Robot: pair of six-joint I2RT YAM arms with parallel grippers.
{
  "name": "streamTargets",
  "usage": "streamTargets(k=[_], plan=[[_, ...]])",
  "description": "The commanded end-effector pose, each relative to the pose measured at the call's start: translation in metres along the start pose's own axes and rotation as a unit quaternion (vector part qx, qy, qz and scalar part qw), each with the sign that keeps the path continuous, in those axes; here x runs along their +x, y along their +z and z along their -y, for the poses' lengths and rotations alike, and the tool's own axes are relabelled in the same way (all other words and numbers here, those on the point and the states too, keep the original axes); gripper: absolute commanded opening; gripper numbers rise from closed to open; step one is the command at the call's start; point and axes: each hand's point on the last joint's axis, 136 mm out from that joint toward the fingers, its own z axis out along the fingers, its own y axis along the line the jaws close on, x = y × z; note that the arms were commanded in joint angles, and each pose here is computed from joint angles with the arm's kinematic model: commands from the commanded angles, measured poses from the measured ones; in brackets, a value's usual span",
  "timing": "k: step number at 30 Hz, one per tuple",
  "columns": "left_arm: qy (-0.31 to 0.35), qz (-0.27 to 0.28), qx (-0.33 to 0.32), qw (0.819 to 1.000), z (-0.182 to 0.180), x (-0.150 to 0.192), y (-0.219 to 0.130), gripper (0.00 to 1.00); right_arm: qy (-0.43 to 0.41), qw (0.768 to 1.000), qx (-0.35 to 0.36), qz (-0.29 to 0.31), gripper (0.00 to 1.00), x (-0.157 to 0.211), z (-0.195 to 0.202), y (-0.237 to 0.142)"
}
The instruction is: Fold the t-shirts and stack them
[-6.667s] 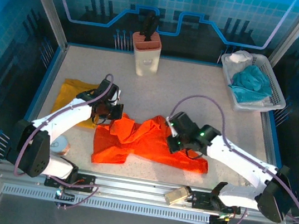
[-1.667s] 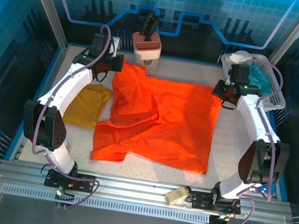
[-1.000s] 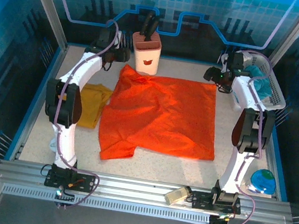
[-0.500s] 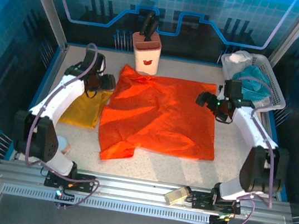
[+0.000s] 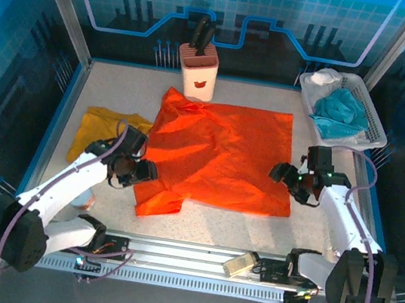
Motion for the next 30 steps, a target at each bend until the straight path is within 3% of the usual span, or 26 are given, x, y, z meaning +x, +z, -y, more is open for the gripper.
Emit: streamTargets(k=[1,7,18,30], plan=[[-0.059,-0.027,-0.013,0.998,-0.013,0.032,0.004,0.51,0.039,0.998,-0.013,-0.047,0.85,0.027,0.004,-0.002],[-0.086,-0.037,-0.031,0.995,-0.033,0.069,0.024,0.44,0.071,0.995,0.040,-0.055,0.64,0.054,0.038,0.004],[-0.067,-0.009,-0.072,0.995,-0.051,0.074,0.034,0.55,0.094,0.991,0.077,-0.053,0.64,0.067,0.064,0.018],[-0.034,0.045,-0.037,0.998,-0.028,0.045,0.045,0.49,0.119,0.987,0.098,-0.053,0.60,0.060,0.078,0.047]])
